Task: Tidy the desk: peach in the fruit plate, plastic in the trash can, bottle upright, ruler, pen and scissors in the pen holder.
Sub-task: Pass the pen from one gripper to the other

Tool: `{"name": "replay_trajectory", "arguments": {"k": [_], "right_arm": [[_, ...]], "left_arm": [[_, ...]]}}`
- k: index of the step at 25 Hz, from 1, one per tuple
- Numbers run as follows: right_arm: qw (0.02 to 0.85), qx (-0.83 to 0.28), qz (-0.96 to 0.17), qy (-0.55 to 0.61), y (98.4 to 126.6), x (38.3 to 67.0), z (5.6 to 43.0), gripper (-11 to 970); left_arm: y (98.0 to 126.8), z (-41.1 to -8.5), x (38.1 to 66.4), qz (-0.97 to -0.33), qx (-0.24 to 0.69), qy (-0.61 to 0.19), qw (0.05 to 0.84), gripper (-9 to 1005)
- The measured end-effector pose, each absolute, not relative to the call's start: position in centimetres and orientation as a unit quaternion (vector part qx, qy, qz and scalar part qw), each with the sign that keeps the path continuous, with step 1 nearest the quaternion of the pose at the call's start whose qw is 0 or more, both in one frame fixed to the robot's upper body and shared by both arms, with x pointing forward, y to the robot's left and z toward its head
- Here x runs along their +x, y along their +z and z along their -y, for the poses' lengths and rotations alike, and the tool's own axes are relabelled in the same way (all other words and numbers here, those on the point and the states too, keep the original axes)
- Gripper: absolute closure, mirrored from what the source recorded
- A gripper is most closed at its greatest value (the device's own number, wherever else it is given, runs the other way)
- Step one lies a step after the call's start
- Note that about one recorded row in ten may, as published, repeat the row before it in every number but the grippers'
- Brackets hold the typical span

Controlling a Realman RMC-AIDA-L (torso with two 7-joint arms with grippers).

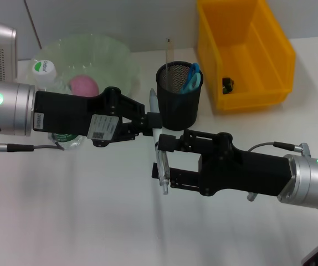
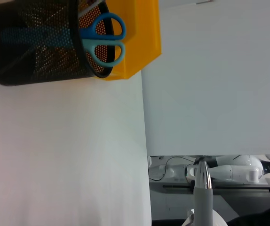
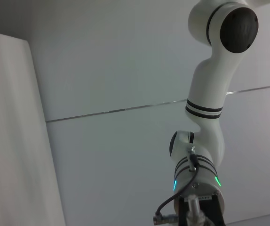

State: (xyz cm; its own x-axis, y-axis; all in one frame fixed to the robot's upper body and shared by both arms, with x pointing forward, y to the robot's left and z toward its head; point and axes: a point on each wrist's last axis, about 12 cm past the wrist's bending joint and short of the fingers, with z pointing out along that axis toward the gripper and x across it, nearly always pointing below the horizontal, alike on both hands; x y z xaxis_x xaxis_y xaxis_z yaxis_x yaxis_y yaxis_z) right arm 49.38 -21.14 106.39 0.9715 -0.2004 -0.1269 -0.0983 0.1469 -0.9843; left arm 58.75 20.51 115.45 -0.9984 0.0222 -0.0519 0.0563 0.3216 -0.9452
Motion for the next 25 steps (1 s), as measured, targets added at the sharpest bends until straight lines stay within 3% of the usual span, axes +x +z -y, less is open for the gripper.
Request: {"name": "replay_trajectory", "arguments": {"k": [9, 11, 25], "right_arm": [[0.747, -0.655, -0.111, -0.037, 106.34, 49.4, 21.07, 345], [0.746, -0.655, -0.11, -0.039, 106.34, 49.42, 21.06, 507], [0.741, -0.663, -0.083, -0.066, 106.36, 49.66, 20.87, 559]], "left_arm": [[115.32, -20.56, 58.75, -0.813, 0.021, -0.582, 0.013, 857], [115.31, -20.58, 58.75, -0.813, 0.02, -0.582, 0.013, 857], [115.17, -20.58, 58.72, -0.813, 0.017, -0.582, 0.008, 857]]}}
